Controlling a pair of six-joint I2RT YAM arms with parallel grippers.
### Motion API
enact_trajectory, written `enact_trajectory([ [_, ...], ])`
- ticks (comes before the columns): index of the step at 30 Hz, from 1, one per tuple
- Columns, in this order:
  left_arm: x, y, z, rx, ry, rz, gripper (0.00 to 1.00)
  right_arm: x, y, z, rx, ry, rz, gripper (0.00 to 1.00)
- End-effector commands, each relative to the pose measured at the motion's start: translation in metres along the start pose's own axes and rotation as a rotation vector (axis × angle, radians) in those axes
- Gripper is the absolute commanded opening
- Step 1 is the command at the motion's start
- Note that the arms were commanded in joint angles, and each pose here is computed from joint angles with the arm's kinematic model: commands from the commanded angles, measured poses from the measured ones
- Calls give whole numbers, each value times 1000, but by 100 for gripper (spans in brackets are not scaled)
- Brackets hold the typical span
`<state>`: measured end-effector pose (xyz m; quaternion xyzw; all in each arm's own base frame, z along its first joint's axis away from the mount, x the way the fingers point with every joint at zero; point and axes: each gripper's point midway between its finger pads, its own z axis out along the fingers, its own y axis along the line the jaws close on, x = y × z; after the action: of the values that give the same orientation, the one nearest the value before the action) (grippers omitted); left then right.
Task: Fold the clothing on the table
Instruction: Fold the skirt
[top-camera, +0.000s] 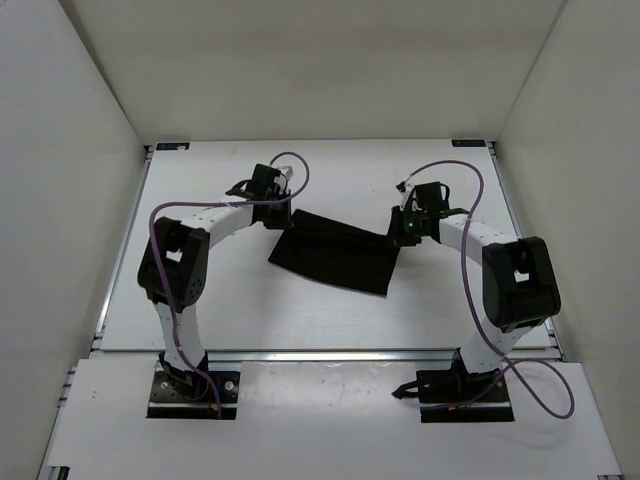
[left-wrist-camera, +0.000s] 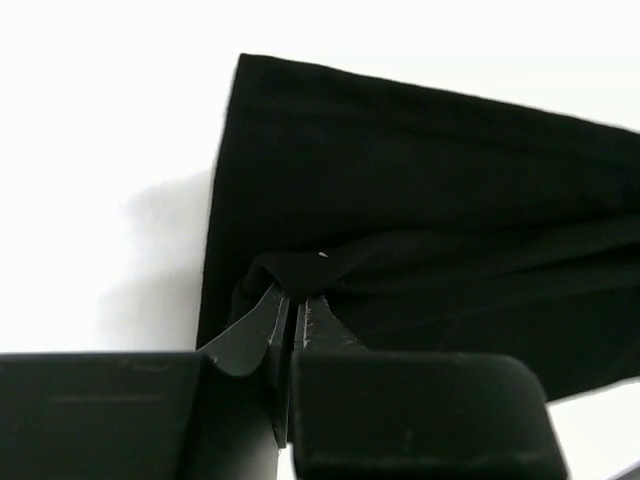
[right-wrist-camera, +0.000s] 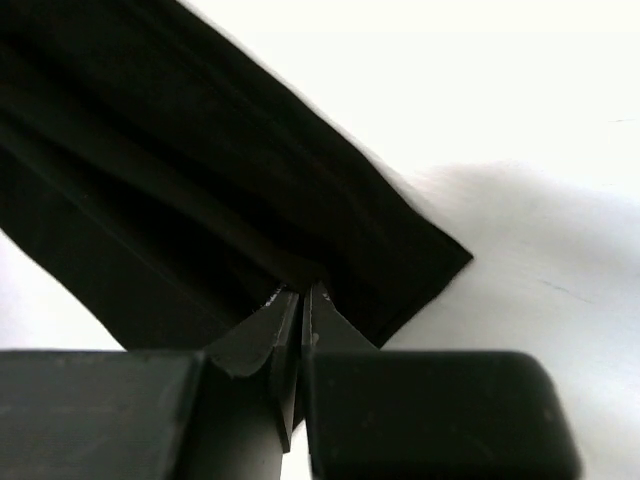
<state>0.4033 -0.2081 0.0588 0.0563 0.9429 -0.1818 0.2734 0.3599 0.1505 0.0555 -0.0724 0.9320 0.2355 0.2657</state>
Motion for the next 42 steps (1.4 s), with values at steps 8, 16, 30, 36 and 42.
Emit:
enact_trajectory([
  [8,-76,3,9,-13,-85,34,98,-57,-10,-13,18,-90,23,37],
  [16,-92,12,-14,-9,-146,37,99,-66,-7,-37,65,-162,10,61],
  [30,7,-9,-4,13,-11,95,93,28,-14,-27,115,-58,143,61],
  [36,18,7,-2,-49,1,86,86,37,-21,-17,151,-19,110,58],
  [42,24,4,4,-19,6,34,76,42,-28,-3,137,17,120,42],
])
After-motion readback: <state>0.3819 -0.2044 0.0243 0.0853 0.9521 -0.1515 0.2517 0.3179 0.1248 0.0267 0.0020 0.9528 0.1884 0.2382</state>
